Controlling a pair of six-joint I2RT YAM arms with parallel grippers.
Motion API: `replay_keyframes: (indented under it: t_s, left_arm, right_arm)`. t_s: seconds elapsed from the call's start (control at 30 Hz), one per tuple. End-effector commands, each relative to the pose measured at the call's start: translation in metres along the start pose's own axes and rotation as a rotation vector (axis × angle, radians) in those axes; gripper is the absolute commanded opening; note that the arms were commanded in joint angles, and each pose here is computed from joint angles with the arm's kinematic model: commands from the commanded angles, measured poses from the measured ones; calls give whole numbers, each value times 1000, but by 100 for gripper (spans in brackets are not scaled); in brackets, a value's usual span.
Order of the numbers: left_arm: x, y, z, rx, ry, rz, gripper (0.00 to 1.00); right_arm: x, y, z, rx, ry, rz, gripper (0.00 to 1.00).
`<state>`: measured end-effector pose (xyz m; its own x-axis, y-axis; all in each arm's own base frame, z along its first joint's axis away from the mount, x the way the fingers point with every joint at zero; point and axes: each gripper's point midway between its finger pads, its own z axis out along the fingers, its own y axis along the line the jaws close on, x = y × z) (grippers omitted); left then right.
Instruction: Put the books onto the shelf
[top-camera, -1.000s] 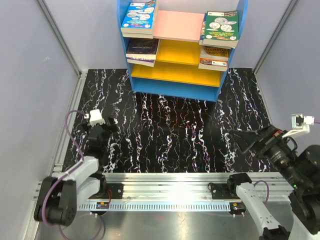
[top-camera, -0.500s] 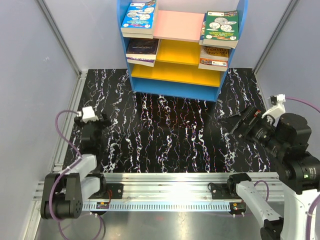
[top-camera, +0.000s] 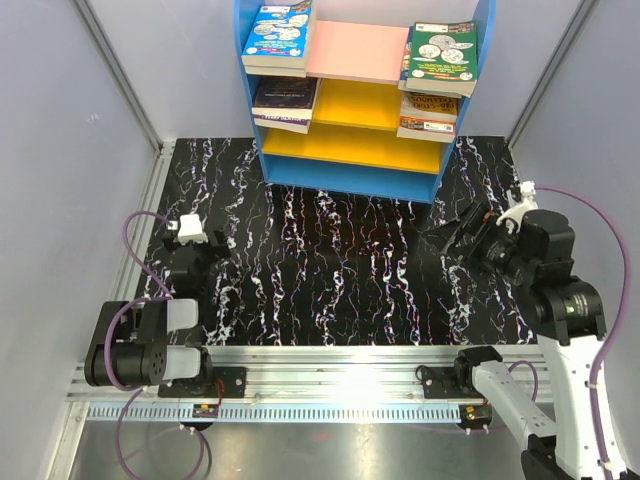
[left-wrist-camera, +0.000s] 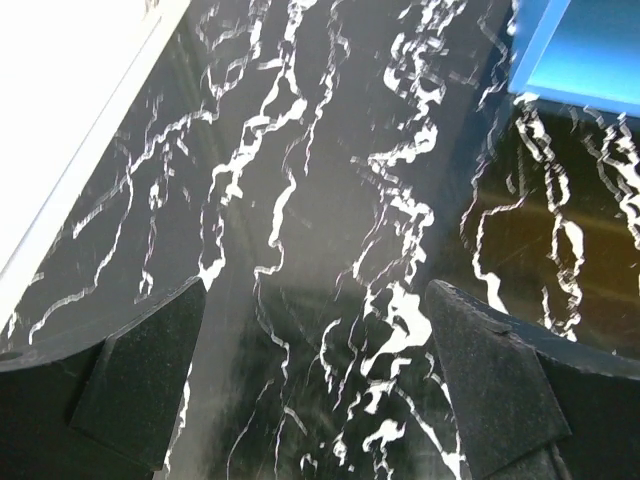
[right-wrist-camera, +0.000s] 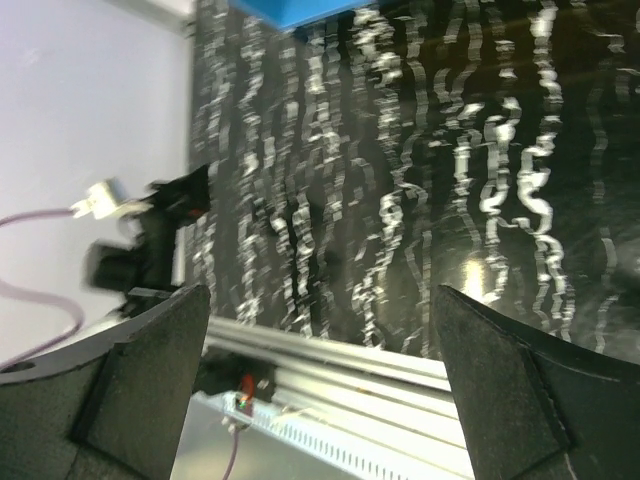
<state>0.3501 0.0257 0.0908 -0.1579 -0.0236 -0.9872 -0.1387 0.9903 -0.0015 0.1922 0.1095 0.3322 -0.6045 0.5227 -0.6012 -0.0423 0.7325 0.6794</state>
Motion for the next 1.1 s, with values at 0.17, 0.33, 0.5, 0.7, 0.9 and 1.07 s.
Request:
replay_keyframes:
  t_s: [0.17, 0.33, 0.5, 0.7, 0.9, 1.07]
  left_arm:
    - [-32, -4, 7, 15, -109, 26, 99]
    - [-32, -4, 7, 13, -109, 26, 99]
    - [-32, -4, 7, 13, -109, 26, 99]
    - [-32, -4, 7, 13, -109, 26, 99]
    - [-33, -4, 7, 12, -110, 26, 99]
    - [-32, -4, 7, 15, -109, 26, 99]
  right_arm:
    - [-18, -54, 46, 249, -51, 62, 100]
    - [-40, -104, 59, 479, -192, 75, 100]
    - [-45, -160, 103, 616, -251, -24, 100]
    - [-33, -207, 153, 569, -226, -481, 100]
    - [-57, -218, 177, 513, -505, -596, 100]
    - [-66, -237, 192, 470, -570, -621, 100]
